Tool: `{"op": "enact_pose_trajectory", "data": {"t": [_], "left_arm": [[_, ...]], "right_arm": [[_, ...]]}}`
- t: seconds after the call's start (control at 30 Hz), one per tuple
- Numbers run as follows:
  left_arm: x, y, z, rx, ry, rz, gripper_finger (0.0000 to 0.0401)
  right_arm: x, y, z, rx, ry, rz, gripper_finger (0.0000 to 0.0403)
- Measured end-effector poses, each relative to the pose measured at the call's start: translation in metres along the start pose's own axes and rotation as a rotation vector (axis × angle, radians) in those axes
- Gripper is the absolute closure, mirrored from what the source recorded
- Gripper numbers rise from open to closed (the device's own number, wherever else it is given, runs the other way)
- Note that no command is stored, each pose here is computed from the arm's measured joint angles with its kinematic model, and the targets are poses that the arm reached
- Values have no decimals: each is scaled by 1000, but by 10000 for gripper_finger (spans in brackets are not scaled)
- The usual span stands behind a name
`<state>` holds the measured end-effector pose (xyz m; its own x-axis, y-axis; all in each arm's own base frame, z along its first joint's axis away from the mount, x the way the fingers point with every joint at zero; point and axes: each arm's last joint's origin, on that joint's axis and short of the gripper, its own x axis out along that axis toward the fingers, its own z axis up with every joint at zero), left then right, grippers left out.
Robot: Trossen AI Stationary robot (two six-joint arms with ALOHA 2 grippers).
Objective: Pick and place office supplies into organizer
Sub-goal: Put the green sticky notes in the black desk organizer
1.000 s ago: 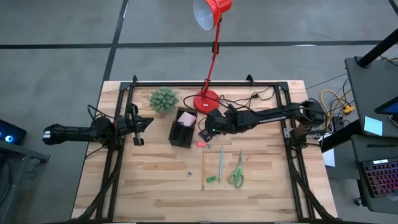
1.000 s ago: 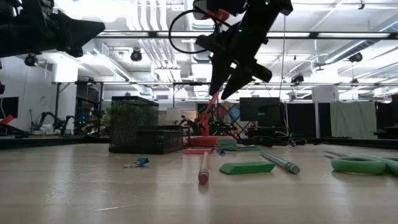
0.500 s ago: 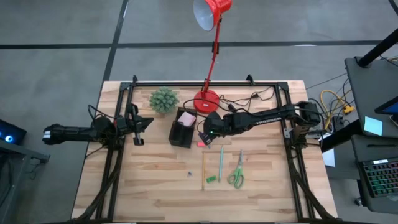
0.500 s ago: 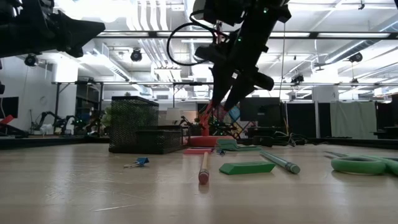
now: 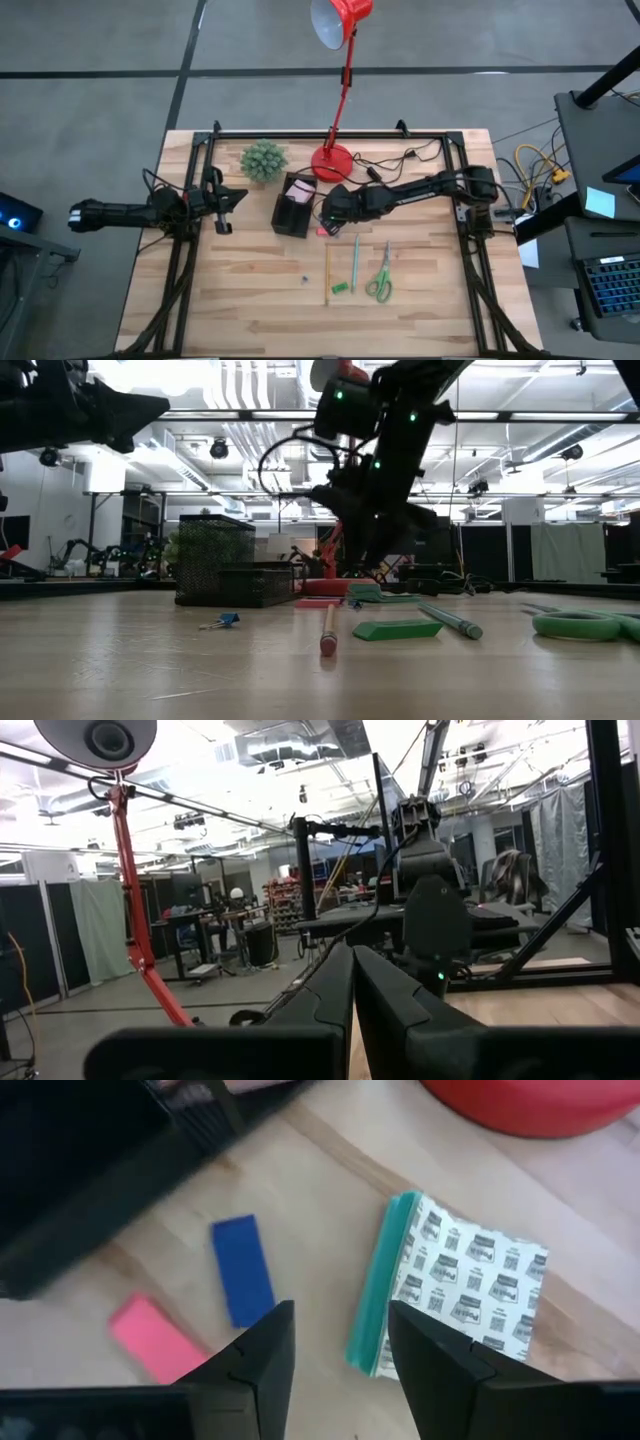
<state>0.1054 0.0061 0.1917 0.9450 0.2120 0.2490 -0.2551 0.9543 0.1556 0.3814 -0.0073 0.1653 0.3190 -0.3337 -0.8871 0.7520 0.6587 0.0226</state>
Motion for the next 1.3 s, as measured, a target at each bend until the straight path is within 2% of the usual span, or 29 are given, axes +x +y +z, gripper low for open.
{"op": "enact_pose_trajectory", "data": {"t": [0.33,1.03,1.3], "left_arm": [[0,0,-1,1,5,-2,401],[0,0,-1,1,6,-1,401],[0,0,-1,1,6,-2,401]], "right_arm": [[25,-5,-3,-11,10,-95,251],[25,-7,-3,-7,18,-105,291],[25,-8,-3,-8,21,-108,330]]}}
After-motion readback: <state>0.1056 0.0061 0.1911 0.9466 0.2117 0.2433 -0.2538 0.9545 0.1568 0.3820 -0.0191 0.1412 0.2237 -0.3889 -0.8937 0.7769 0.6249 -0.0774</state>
